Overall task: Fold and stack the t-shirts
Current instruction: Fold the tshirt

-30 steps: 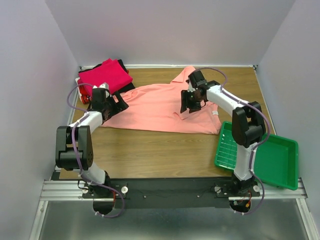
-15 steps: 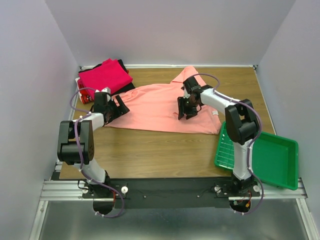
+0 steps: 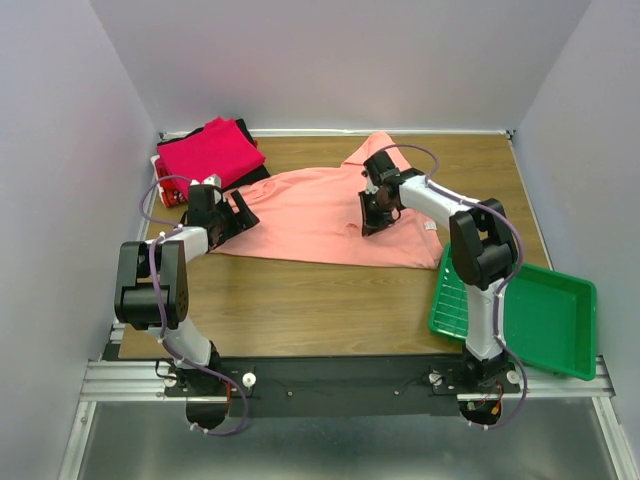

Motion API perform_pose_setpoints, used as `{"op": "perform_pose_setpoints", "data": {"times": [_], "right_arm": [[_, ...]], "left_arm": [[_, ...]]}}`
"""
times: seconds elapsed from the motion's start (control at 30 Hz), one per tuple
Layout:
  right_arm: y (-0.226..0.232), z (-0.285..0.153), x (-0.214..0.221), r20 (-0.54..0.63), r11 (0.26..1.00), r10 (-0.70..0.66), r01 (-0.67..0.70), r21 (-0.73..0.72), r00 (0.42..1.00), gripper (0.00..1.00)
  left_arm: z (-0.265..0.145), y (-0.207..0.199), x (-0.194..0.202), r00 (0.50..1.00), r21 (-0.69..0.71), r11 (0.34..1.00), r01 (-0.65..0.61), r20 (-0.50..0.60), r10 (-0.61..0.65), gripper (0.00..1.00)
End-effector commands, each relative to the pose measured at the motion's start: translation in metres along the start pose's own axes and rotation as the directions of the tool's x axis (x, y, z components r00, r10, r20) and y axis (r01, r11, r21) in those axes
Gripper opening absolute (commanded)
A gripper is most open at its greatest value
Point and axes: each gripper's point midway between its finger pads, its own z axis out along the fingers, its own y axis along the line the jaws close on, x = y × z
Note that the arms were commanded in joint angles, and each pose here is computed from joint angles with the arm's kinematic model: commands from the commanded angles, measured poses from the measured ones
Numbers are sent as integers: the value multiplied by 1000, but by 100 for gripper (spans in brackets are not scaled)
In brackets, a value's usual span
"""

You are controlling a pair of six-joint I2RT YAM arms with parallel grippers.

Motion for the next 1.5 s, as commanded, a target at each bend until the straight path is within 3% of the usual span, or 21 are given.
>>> {"op": "perform_pose_setpoints", "data": {"times": [0.0, 0.3, 0.6, 0.8, 0.93, 1.03, 1.23, 1.47], "right_arm": [[5, -3, -26, 58, 1000, -19, 18, 20, 998, 23], [5, 13, -46, 62, 996, -79, 76, 41, 995, 20], [9, 19, -84, 124, 992, -116, 109, 64, 986, 24], [12, 20, -99, 156, 992, -114, 103, 74, 981, 39], [16, 8, -112, 196, 993, -100, 87, 73, 975, 75], [20, -12, -122, 241, 995, -89, 75, 70, 966, 85], [20, -40, -105, 245, 997, -60, 46, 63, 968, 90], [-8, -22, -47, 154, 992, -14, -6, 127, 988, 90]], "left_arm": [[0, 9, 28, 997, -17, 1000, 2, -80, -4, 90], [-1, 10, 31, 996, -20, 1000, 4, -90, -5, 90], [-2, 11, 34, 994, -25, 1000, 4, -107, -6, 89], [-3, 12, 36, 993, -25, 1000, 2, -117, -5, 89], [-3, 10, 37, 993, -18, 1000, -3, -122, 0, 89], [-6, 6, 31, 995, -8, 1000, -20, -103, 19, 89], [-3, 13, 38, 992, -36, 999, -11, -122, 6, 89], [-9, 15, 48, 989, -54, 998, 18, -145, -26, 88]]}}
